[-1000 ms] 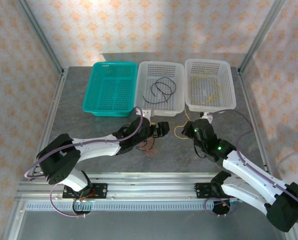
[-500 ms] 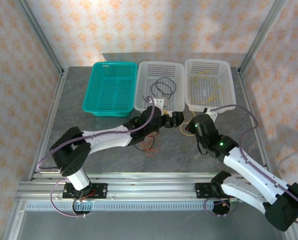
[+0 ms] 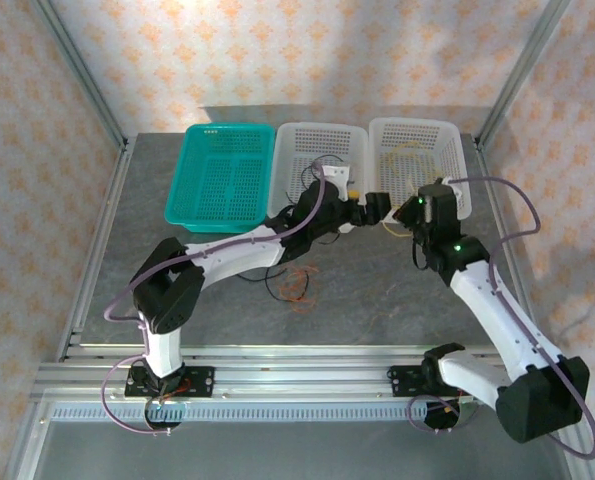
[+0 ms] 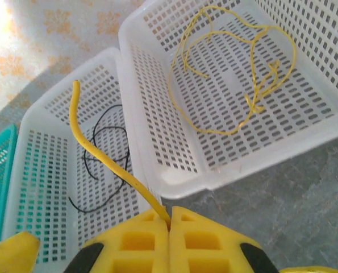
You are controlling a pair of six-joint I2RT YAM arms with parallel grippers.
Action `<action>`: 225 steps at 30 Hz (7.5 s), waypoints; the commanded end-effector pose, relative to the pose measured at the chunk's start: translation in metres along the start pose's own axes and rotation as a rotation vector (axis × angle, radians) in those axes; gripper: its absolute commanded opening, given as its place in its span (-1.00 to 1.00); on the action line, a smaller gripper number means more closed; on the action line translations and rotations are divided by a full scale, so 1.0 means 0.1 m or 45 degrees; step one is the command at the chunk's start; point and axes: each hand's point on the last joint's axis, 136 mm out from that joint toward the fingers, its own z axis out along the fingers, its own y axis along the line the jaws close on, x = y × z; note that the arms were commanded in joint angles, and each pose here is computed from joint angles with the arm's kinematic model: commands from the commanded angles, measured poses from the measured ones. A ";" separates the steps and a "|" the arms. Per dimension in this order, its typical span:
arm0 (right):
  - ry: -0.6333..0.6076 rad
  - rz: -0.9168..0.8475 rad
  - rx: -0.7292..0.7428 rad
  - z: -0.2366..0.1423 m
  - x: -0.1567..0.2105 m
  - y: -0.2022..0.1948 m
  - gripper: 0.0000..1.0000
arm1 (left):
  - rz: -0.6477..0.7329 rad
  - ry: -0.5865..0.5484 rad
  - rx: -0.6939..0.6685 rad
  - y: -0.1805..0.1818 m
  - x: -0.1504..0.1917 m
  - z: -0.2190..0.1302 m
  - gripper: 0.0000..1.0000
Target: Untangle the cables
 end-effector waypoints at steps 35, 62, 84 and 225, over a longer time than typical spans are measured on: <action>0.097 0.194 0.238 1.96 -0.78 -0.58 -0.66 | 0.009 0.124 0.050 0.42 -0.27 1.35 0.97; -0.092 0.078 0.067 0.92 -1.00 -0.05 0.27 | 0.170 0.106 -0.012 0.01 -0.31 0.21 0.97; 0.272 0.041 -0.039 -0.07 1.29 0.24 0.08 | 0.086 0.042 -0.438 1.04 0.68 -1.76 0.87; 0.296 -0.409 -0.812 -1.21 1.15 1.49 -1.00 | -0.009 0.404 -0.812 1.98 2.00 -1.55 0.96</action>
